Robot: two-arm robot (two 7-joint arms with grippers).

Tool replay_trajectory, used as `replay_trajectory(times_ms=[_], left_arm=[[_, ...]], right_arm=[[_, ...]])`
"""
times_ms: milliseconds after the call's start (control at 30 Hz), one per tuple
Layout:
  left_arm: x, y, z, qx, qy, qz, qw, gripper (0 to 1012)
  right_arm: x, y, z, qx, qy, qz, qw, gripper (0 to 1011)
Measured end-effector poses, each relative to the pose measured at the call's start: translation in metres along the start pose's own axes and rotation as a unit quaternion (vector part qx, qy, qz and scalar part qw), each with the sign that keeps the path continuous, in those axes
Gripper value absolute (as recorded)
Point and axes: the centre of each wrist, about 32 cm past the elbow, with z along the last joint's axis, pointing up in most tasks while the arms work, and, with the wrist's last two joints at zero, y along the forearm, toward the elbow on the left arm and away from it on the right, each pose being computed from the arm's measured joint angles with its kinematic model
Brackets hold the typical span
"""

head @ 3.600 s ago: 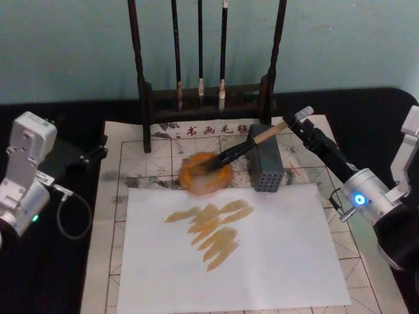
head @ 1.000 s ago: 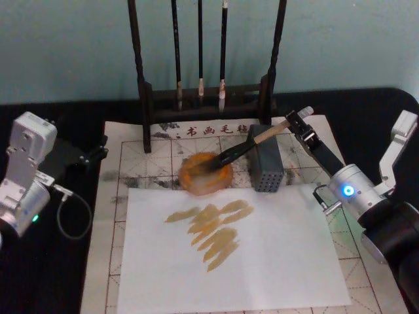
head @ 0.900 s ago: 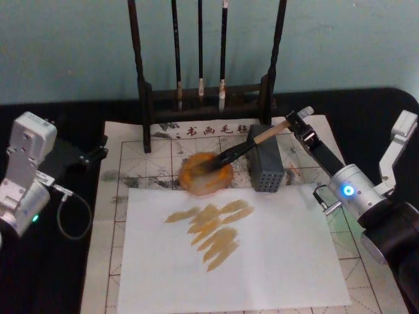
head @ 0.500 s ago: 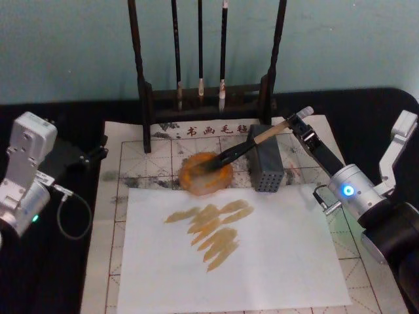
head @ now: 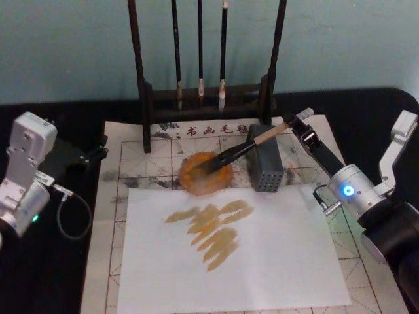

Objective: Pick up the brush from the inkstone, write on the paper, then place the brush back to its original position.

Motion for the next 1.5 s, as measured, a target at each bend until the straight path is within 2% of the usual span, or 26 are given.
replay_trajectory(times_ms=[800,1033,1167,1400,1500], left_arm=[[0.0,0.0,0.0,0.0,0.0,0.0,1.0,1001],[0.0,0.0,0.0,0.0,0.0,0.0,1.0,1001],[0.0,0.0,0.0,0.0,0.0,0.0,1.0,1001],[0.0,0.0,0.0,0.0,0.0,0.0,1.0,1001],[0.0,0.0,0.0,0.0,0.0,0.0,1.0,1001]], right_arm=[[0.0,0.0,0.0,0.0,0.004,0.0,1.0,181],[-0.004,0.0,0.004,0.005,0.026,0.005,0.9996,181],[-0.006,0.0,0.007,0.006,0.029,0.01,0.9995,181],[-0.01,-0.002,0.011,0.005,0.024,0.019,0.9995,181],[-0.014,-0.004,0.014,0.005,0.013,0.026,0.9996,181]])
